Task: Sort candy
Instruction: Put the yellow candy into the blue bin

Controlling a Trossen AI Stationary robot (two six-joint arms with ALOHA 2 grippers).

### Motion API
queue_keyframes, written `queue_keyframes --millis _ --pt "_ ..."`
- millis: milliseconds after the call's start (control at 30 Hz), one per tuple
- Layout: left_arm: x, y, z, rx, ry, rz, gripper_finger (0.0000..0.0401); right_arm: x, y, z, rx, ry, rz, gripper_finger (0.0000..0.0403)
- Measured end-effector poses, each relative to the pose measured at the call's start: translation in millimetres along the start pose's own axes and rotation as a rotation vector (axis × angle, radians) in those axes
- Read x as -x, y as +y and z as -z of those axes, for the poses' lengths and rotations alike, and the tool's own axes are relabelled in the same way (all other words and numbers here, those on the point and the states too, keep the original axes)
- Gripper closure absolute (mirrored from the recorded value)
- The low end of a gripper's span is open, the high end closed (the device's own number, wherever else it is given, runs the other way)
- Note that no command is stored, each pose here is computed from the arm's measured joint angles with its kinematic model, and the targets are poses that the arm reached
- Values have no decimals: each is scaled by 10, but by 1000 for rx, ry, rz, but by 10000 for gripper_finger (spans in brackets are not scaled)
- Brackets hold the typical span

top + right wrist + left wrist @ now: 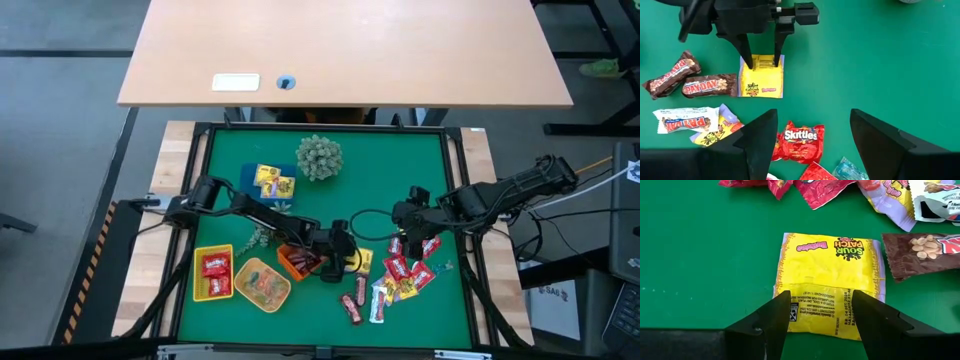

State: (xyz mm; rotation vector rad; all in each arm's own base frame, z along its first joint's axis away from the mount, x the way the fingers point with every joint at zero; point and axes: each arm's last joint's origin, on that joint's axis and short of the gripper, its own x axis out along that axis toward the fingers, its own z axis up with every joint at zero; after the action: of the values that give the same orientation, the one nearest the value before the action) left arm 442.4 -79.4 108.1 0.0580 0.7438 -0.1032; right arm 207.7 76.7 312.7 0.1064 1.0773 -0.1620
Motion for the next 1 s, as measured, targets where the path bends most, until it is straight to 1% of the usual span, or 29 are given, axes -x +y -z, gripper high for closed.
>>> queue_keyframes --millis 167,233,333,467,667,767,900,1000 --pt "80 -13 -52 2 -4 3 202 0 0 0 0 0 0 153" --pt "148 -26 -118 4 -26 6 202 0 0 0 0 0 0 153" --pt "215 -56 -205 4 -72 13 202 -1 0 0 0 0 0 153" --pt "227 -93 -252 2 -119 21 202 -1 0 -1 0 0 0 153" --pt "244 -89 -361 8 -234 24 202 -1 1 -3 -1 -2 -2 153" --pt "243 -47 -369 -13 -242 13 202 -1 2 -3 -1 -2 -2 153" --pt "200 -3 -346 -13 -240 1 202 -1 2 -3 -1 -2 -2 153" --pt "105 -3 -262 -14 -213 4 202 -1 2 -3 -1 -2 -2 153"
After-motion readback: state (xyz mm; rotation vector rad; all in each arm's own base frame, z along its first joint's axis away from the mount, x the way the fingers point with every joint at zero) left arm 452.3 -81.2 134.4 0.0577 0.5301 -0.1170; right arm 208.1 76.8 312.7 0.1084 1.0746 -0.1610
